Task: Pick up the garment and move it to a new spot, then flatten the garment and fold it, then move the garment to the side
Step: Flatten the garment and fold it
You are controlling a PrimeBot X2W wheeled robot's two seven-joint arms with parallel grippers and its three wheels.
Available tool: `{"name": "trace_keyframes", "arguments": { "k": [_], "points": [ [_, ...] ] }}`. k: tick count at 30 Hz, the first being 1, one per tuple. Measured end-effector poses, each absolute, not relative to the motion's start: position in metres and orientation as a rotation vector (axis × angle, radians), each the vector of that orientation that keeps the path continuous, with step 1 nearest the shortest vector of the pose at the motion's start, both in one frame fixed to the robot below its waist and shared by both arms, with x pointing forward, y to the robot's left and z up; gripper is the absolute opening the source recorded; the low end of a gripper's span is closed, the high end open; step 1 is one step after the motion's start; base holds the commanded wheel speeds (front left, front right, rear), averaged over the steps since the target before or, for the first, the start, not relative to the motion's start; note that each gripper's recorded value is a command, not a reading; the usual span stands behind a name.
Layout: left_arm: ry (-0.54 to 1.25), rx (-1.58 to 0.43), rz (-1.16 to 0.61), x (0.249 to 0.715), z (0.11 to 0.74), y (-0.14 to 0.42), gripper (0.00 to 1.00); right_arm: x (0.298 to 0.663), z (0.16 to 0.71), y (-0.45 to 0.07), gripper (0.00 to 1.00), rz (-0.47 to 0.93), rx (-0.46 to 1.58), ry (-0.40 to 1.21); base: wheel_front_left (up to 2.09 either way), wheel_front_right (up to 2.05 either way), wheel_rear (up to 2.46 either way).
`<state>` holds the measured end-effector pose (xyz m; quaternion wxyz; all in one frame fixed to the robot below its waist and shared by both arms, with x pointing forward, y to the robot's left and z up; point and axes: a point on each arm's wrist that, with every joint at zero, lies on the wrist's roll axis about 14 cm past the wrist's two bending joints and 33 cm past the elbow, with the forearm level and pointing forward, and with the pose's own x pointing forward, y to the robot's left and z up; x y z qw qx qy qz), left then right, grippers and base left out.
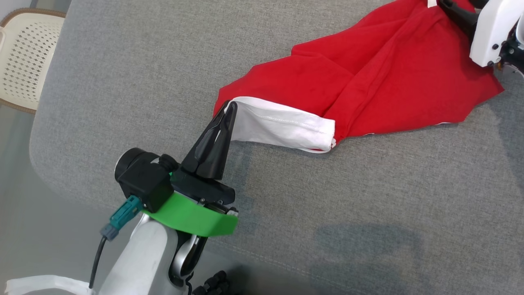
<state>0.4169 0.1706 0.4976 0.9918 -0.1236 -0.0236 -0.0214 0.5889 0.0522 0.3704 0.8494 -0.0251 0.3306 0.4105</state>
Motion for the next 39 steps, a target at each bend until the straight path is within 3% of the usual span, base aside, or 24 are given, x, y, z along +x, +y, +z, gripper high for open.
{"name": "trace_keyframes", "arguments": {
  "k": [1, 3, 20, 34, 39],
  "points": [
    [-0.047, -0.248, -0.042, 0.417, 0.498, 0.171, 0.0, 0.587, 0.371, 0.054, 0.35, 0.873, -0.05, 0.698, 0.0, 0.0, 0.0],
    [-0.048, -0.249, -0.045, 0.417, 0.497, 0.171, 0.0, 0.582, 0.373, 0.06, 0.0, 0.9, -0.049, 0.694, 0.0, 0.0, 0.0],
    [-0.126, -0.223, -0.002, 0.428, 0.516, 0.191, 0.0, 0.604, 0.481, 0.051, 0.0, 0.912, 0.111, 0.238, 0.0, 0.0, 0.0],
    [-0.43, -0.22, -0.004, 0.45, 0.608, 0.207, 0.0, 0.591, 0.587, -0.021, 0.0, 0.729, 0.33, -0.255, 0.0, 0.0, 0.0],
    [-0.54, -0.228, -0.019, 0.447, 0.643, 0.207, 0.0, 0.568, 0.598, -0.037, 0.0, 0.701, 0.331, -0.259, 0.0, 0.0, 0.0]
  ]
}}
